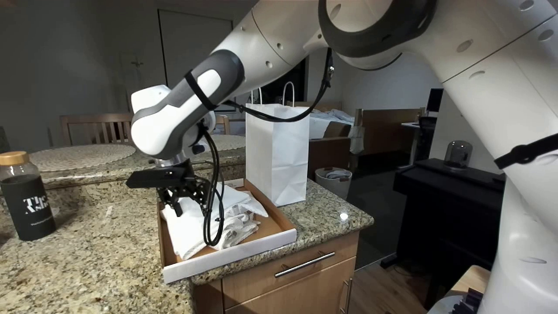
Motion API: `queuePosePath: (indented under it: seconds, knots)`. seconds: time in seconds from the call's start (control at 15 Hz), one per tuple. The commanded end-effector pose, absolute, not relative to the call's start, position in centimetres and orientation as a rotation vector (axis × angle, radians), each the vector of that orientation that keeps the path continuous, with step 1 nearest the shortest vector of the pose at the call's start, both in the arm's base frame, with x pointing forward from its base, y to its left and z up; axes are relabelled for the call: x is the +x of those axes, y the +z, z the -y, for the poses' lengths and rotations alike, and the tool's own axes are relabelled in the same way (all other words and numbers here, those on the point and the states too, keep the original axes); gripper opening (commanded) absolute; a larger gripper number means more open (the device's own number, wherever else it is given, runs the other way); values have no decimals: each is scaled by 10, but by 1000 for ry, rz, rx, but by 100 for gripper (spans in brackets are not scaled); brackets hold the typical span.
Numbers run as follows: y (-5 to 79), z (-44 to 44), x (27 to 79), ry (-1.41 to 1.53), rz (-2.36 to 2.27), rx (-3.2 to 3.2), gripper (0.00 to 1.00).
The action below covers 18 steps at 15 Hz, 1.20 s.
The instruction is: Put one towel in the bag
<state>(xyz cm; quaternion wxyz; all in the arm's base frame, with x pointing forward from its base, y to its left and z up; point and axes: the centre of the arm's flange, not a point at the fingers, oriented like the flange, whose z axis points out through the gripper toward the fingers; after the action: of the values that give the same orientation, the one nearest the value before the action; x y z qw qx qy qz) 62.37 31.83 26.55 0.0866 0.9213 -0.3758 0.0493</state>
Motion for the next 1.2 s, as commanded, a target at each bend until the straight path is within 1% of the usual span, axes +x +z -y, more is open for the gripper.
queuePosePath:
  seconds: [0.0,0.13,0.33,0.47,0.73,0.87,1.13]
  knots:
    - [258,-309,624,100,1113,2732,54]
    - [255,-307,624,104,1121,2731,42]
    - [253,-306,625,109,1129,2732,21]
    - [253,-306,625,114,1133,2737,11]
    - [260,-305,622,120,1165,2767,5]
    - [265,-305,621,99,1212,2797,11]
    - [287,-306,620,131,1353,2878,11]
